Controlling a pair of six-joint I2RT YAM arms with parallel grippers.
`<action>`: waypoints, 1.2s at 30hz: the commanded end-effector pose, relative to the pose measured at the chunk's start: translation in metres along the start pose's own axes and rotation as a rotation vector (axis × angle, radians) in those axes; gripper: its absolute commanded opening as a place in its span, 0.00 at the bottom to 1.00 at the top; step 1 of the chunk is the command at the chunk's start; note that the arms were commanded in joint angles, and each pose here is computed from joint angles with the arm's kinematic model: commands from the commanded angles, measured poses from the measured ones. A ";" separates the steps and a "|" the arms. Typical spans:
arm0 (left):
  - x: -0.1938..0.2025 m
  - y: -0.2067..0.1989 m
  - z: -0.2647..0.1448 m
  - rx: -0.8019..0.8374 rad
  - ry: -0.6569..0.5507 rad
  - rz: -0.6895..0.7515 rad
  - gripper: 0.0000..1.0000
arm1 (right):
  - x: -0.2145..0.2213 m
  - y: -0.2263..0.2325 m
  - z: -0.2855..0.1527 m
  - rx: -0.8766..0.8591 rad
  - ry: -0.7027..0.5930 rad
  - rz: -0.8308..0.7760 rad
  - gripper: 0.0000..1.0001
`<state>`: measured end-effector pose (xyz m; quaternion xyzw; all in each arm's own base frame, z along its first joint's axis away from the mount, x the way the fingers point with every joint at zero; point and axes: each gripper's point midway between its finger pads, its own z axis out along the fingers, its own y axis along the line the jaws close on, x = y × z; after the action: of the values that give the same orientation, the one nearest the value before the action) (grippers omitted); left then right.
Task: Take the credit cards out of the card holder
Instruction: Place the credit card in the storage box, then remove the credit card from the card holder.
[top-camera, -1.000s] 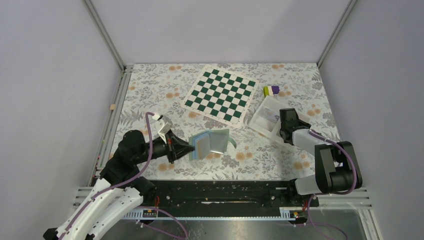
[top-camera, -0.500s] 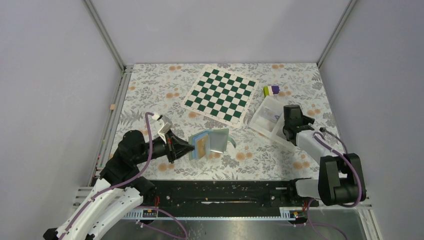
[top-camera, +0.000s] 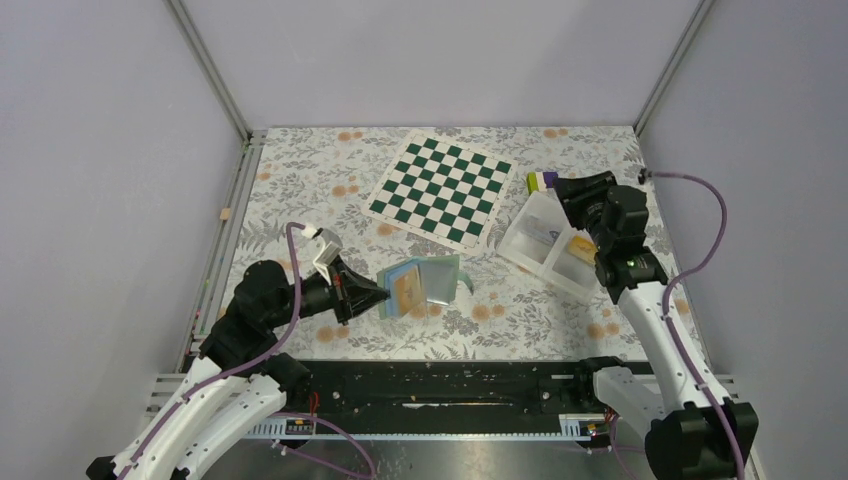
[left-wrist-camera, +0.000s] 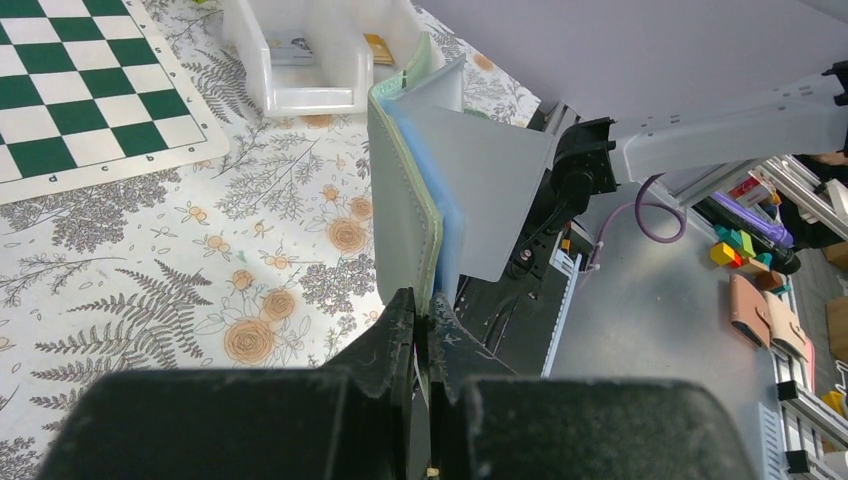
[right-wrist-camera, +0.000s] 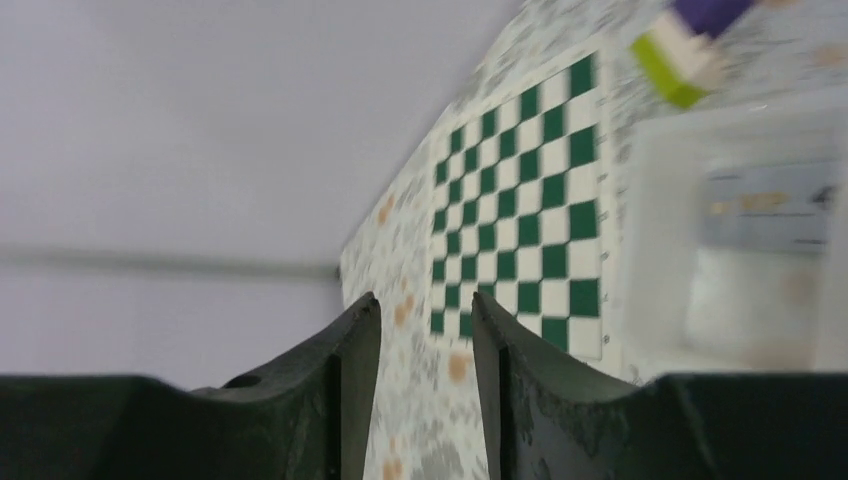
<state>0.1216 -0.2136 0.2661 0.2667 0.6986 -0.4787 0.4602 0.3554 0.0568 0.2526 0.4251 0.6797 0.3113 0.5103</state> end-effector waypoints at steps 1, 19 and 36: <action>-0.024 -0.013 0.002 0.051 -0.087 0.010 0.00 | 0.072 0.057 -0.070 -0.337 0.441 -0.286 0.44; -0.036 0.020 0.032 -0.055 -0.136 -0.114 0.00 | 0.191 0.137 -0.271 -0.929 0.901 -0.242 0.40; -0.047 -0.019 0.023 0.126 -0.169 -0.121 0.00 | 0.205 0.097 -0.239 -0.867 0.824 -0.724 0.59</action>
<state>0.1509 -0.2343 0.2878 0.1826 0.6878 -0.5302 0.4609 0.1272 0.2937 0.2867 -0.1740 0.7602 0.5014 0.3746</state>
